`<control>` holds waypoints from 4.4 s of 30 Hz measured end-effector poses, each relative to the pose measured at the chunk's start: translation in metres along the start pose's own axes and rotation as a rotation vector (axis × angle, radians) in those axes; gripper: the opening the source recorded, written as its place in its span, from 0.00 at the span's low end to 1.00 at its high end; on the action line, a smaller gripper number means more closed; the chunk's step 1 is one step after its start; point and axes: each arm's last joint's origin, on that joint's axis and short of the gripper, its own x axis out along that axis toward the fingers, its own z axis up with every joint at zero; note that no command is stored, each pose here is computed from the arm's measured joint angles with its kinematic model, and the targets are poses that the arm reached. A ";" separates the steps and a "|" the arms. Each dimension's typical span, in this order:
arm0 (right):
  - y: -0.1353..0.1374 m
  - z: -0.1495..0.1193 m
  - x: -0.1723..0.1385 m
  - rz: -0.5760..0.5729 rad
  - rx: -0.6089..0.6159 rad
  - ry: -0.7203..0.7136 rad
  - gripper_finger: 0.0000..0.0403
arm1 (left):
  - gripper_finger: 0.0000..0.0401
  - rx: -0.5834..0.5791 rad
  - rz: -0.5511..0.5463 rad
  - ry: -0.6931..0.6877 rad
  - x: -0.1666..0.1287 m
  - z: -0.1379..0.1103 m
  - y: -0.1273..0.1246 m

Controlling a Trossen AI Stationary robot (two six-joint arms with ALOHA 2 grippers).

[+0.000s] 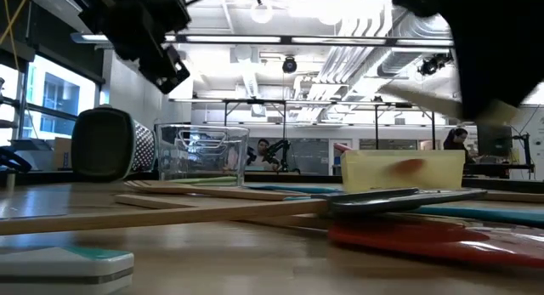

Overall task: Pick & Place Kitchen Items
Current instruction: Put the yellow table knife into the bottom transparent bin

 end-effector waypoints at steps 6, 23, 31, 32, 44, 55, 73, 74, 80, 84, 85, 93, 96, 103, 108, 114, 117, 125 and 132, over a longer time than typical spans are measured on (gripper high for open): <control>0.010 -0.001 -0.022 0.159 -0.118 -0.292 0.16 | 0.35 0.051 -0.138 -0.085 0.017 0.000 -0.015; 0.056 0.023 -0.042 0.309 -0.619 -0.781 0.16 | 0.35 0.234 -0.291 -0.429 0.049 0.007 -0.107; 0.075 0.038 -0.049 0.412 -0.780 -0.813 0.16 | 0.35 0.208 -0.004 -0.550 0.051 0.007 -0.117; 0.076 0.040 -0.048 0.412 -0.789 -0.813 0.16 | 0.35 0.210 -0.003 -0.557 0.051 0.008 -0.118; 0.080 0.071 -0.039 0.398 -0.834 -0.775 0.16 | 0.35 0.192 0.060 -0.578 0.050 0.008 -0.118; 0.084 0.091 -0.035 0.446 -0.863 -0.751 0.16 | 0.35 0.176 0.116 -0.586 0.050 0.008 -0.116; 0.085 0.096 -0.033 0.481 -0.931 -0.711 0.55 | 0.17 0.120 0.203 -0.573 0.052 0.004 -0.115; 0.085 0.094 -0.033 0.479 -0.934 -0.711 0.60 | 0.17 0.103 0.204 -0.567 0.052 0.004 -0.114; 0.083 0.087 -0.035 0.421 -0.911 -0.750 0.78 | 0.17 -0.015 0.267 -0.434 0.040 -0.001 -0.117; 0.080 0.082 -0.034 0.385 -0.909 -0.746 0.79 | 0.17 -0.013 0.291 -0.332 0.030 -0.004 -0.139; 0.079 0.081 -0.033 0.375 -0.915 -0.740 0.78 | 0.17 -0.002 0.292 -0.305 0.026 -0.004 -0.147; 0.075 0.080 -0.030 0.340 -0.916 -0.709 0.73 | 0.17 -0.035 0.423 -0.149 -0.018 0.003 -0.206; 0.075 0.081 -0.029 0.336 -0.914 -0.709 0.71 | 0.17 -0.146 0.444 -0.087 -0.029 0.002 -0.223; 0.075 0.083 -0.029 0.331 -0.913 -0.708 0.68 | 0.17 -0.396 0.552 0.106 -0.016 -0.025 -0.250; 0.075 0.084 -0.029 0.330 -0.911 -0.708 0.66 | 0.17 -0.578 0.586 0.201 0.004 -0.048 -0.270; 0.075 0.084 -0.029 0.334 -0.908 -0.711 0.66 | 0.17 -0.819 0.645 0.254 0.015 -0.077 -0.291; 0.075 0.084 -0.029 0.333 -0.909 -0.712 0.66 | 0.17 -0.911 0.670 0.288 0.019 -0.088 -0.299; 0.075 0.092 -0.027 0.321 -0.904 -0.715 0.66 | 0.17 -0.970 0.729 0.429 0.036 -0.106 -0.309; 0.076 0.102 -0.025 0.307 -0.914 -0.715 0.66 | 0.17 -0.964 0.721 0.457 0.045 -0.111 -0.313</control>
